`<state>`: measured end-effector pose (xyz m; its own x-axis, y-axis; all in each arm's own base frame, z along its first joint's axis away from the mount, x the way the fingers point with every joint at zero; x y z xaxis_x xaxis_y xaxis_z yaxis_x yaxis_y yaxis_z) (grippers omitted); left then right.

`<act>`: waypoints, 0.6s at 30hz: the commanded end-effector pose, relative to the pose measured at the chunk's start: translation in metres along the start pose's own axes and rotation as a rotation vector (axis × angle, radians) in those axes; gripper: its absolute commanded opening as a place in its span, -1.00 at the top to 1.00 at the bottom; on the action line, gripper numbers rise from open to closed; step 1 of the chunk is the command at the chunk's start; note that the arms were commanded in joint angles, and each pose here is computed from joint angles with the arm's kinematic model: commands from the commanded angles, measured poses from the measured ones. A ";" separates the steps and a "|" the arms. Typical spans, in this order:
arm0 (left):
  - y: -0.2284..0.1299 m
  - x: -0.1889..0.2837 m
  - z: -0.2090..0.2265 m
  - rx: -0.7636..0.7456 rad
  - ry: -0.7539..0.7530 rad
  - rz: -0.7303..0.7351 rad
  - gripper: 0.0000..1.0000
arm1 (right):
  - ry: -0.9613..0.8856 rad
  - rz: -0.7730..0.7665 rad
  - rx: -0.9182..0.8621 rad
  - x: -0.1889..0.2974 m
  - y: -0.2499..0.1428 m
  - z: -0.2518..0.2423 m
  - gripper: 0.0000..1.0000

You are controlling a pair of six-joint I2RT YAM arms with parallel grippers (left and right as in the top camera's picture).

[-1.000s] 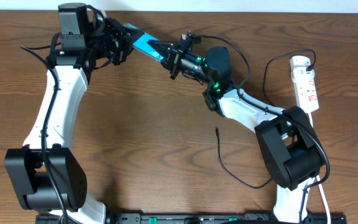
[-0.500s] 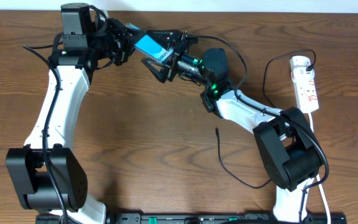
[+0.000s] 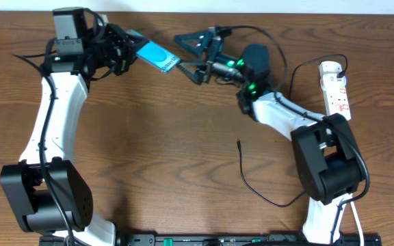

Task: Plug charger to phone and switch on socket
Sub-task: 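Release the phone from the right gripper and pull the right arm back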

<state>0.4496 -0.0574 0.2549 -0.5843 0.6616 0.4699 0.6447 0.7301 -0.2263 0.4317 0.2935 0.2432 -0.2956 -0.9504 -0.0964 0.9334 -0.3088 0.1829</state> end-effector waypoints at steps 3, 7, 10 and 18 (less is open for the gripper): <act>0.011 0.015 0.012 -0.050 0.022 -0.001 0.85 | -0.045 0.099 0.132 0.029 0.012 -0.007 -0.98; 0.016 0.024 0.020 -0.060 0.035 0.010 0.85 | -0.158 0.146 0.120 0.054 0.015 -0.041 -0.99; 0.014 0.030 0.017 -0.078 -0.004 0.057 0.85 | -0.238 0.161 0.107 0.067 0.013 -0.063 -0.99; -0.003 0.047 0.003 -0.178 -0.156 0.248 0.85 | -0.516 0.174 0.130 0.096 -0.005 -0.095 -0.99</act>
<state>0.4289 -0.0204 0.2592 -0.5268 0.7542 0.3919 0.7590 0.6250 -0.1826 0.4212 0.2157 0.1284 -0.1756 -0.9194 0.3520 0.9839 -0.1519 0.0940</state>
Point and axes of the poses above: each gripper's point midway between its finger pads, its own x axis back along the fingers, its own z axis along the line the jaws close on, y = z × x, the point moved 4 cm from there along x, back along the fingers, and after that the axes turned 12 degrees about x, right-handed, at the moved point
